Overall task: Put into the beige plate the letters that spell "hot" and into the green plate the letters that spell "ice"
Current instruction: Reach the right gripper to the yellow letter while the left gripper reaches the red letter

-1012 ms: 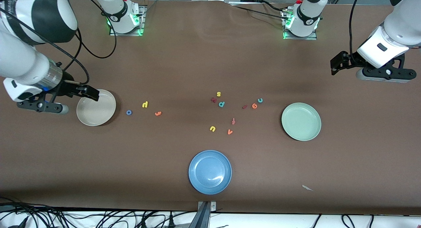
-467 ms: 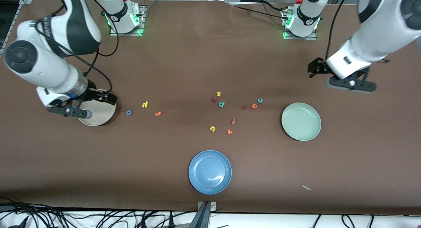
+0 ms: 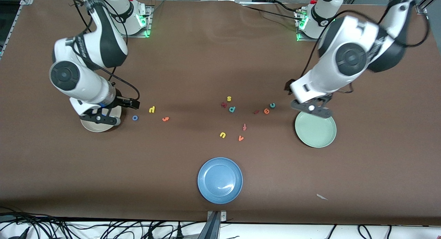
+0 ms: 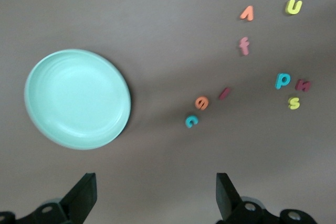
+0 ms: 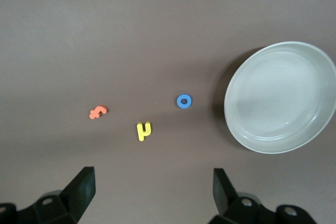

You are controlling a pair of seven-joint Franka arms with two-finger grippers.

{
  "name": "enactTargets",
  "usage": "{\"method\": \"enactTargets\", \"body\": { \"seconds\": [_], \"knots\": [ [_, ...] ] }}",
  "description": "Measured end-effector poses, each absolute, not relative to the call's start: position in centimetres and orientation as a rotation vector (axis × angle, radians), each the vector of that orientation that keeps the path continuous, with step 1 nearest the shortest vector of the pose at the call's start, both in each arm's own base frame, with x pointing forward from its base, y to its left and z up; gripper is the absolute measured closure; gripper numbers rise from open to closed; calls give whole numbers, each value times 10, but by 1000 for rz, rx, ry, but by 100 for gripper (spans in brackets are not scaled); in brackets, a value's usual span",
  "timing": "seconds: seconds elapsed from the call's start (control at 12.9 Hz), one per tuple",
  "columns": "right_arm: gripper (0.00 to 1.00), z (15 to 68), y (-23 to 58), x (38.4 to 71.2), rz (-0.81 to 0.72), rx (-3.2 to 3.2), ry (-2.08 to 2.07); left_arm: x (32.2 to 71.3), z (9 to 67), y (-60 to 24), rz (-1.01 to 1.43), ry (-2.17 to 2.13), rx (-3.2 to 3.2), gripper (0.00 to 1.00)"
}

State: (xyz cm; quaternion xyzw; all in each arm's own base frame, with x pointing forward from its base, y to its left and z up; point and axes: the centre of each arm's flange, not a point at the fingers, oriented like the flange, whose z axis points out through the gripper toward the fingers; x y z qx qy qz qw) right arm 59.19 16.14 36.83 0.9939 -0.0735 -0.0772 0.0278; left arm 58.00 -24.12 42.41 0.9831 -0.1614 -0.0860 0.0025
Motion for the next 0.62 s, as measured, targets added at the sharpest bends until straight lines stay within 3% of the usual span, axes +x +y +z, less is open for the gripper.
{"method": "enactTargets", "body": {
  "seconds": [0.62],
  "knots": [
    [0, 249, 190, 568, -212, 3089, -38, 599, 330, -285, -183, -570, 3050, 0]
  ]
}}
